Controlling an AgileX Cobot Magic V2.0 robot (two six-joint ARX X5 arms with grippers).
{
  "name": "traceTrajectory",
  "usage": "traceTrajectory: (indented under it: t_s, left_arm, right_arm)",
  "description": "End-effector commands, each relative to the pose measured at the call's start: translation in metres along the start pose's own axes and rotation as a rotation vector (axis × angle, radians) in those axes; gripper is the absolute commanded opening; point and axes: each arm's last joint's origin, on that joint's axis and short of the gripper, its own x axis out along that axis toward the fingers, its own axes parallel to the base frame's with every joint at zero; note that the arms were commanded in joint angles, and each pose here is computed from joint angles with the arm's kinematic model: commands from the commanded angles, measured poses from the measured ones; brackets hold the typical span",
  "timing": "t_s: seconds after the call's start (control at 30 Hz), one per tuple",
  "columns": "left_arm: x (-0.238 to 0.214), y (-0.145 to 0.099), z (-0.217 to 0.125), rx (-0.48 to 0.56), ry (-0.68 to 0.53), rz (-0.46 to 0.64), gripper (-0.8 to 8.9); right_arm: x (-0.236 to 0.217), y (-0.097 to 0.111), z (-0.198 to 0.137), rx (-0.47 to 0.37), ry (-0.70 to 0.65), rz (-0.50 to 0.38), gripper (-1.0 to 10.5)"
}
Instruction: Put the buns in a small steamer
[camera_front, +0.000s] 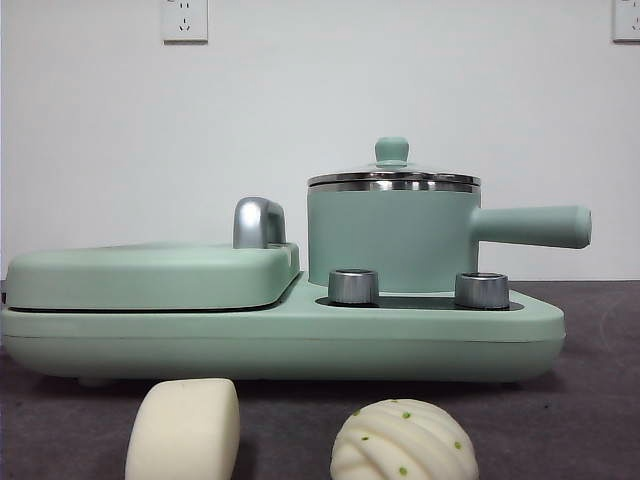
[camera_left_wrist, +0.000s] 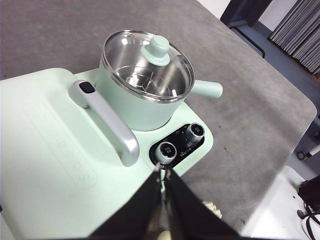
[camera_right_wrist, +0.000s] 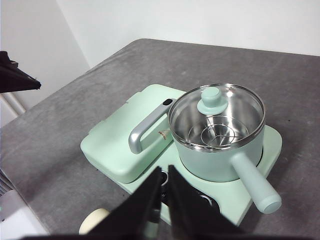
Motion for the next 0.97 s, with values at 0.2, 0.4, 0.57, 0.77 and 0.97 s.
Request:
traceTrajectory:
  t_s: [0.2, 0.4, 0.57, 0.77, 0.97]
  left_arm:
    - [-0.002, -0.003, 0.007, 0.043, -0.029, -0.009, 4.74]
    - [-0.002, -0.003, 0.009, 0.017, -0.039, -0.01, 4.77]
    - [0.001, 0.0, 0.012, -0.033, -0.053, -0.012, 4.77]
    - [0.018, 0.011, 0.016, -0.121, 0.005, -0.009, 4.77]
    - [0.042, 0.021, 0.038, -0.194, 0.112, -0.013, 4.77]
  right_arm:
    - [-0.001, 0.001, 0.003, -0.02, -0.01, 0.003, 4.5]
    - [-0.001, 0.001, 0.003, -0.016, -0.009, 0.003, 4.5]
    - [-0.001, 0.001, 0.003, -0.016, -0.009, 0.003, 4.5]
    - [-0.001, 0.001, 0.003, -0.011, -0.009, 0.003, 4.5]
    - [-0.001, 0.001, 0.003, -0.012, -0.009, 0.002, 4.5]
